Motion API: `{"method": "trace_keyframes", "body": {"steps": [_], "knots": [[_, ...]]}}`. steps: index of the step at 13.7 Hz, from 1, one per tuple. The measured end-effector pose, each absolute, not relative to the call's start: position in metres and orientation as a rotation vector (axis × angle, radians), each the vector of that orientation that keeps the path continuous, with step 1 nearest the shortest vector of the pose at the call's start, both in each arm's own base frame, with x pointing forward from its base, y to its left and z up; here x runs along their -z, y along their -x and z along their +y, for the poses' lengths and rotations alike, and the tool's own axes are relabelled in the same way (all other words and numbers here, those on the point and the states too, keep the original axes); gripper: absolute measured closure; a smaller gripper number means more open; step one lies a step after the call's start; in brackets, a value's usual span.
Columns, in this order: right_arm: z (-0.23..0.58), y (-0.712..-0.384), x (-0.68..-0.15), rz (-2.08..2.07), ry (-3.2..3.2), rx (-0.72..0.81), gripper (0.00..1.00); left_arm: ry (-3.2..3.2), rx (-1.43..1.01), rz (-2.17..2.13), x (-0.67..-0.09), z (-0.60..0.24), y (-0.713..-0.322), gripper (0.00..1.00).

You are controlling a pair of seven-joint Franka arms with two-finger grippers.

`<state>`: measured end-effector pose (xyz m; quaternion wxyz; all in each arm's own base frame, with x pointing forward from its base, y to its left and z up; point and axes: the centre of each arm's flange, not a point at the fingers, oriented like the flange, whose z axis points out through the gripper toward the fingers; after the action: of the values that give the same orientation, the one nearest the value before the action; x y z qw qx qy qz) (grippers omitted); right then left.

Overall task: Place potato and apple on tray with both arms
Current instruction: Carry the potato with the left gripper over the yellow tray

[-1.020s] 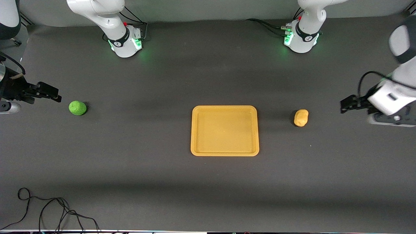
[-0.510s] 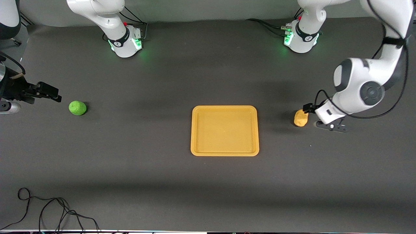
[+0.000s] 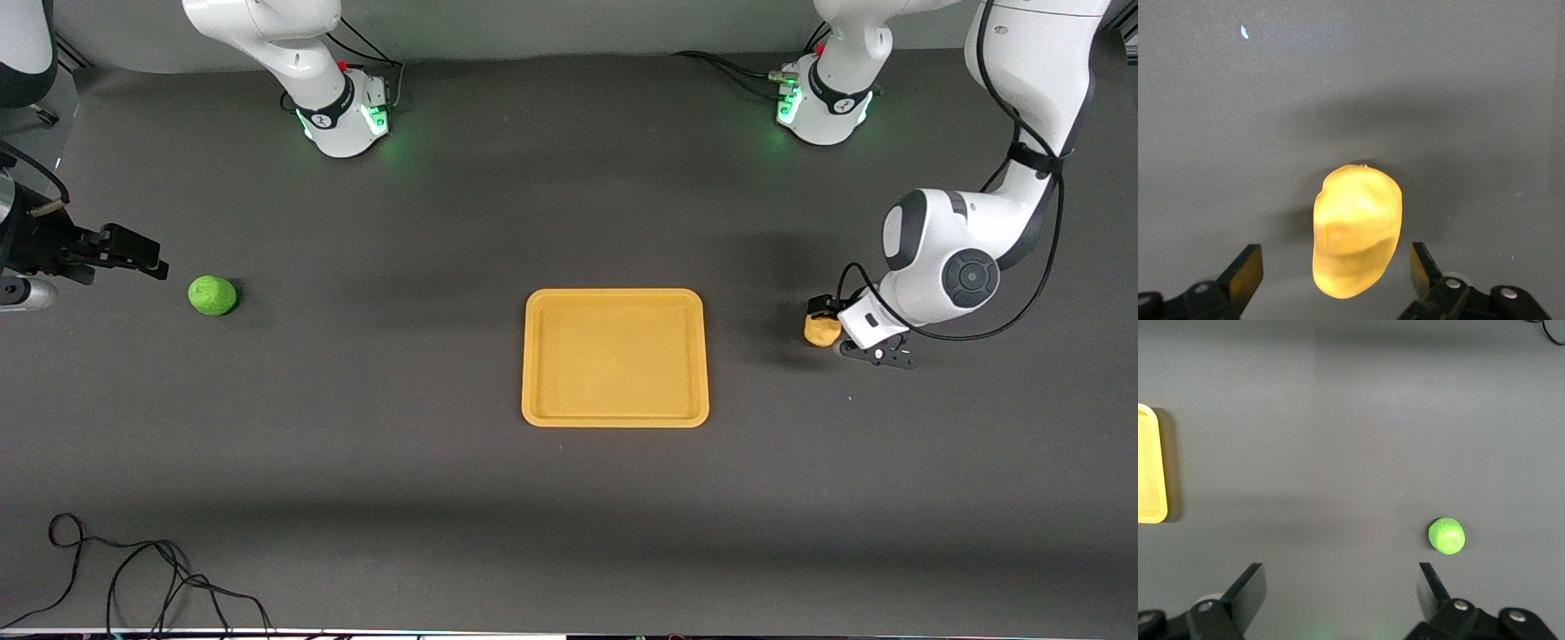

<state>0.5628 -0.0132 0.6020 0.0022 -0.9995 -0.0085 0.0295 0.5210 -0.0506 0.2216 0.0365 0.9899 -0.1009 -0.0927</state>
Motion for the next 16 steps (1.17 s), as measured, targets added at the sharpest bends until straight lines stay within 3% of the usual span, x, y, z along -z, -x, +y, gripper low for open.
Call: {"method": "trace_keyframes", "body": {"steps": [6, 9, 12, 16], "knots": [[-0.017, -0.563, -0.602, -0.054, 3.136, -0.086, 0.00, -3.041, 0.293, -0.256, -0.219, -0.051, -0.519, 0.12], [-0.070, -0.550, -0.596, -0.074, 3.129, -0.100, 0.00, -3.046, 0.280, -0.205, -0.210, -0.052, -0.517, 0.15], [-0.153, -0.514, -0.583, -0.107, 3.118, -0.052, 0.00, -3.047, 0.293, -0.157, -0.206, -0.053, -0.515, 0.41], [-0.227, -0.451, -0.566, -0.085, 3.126, -0.022, 0.00, -3.052, 0.312, -0.105, -0.208, -0.055, -0.515, 0.47]]}}
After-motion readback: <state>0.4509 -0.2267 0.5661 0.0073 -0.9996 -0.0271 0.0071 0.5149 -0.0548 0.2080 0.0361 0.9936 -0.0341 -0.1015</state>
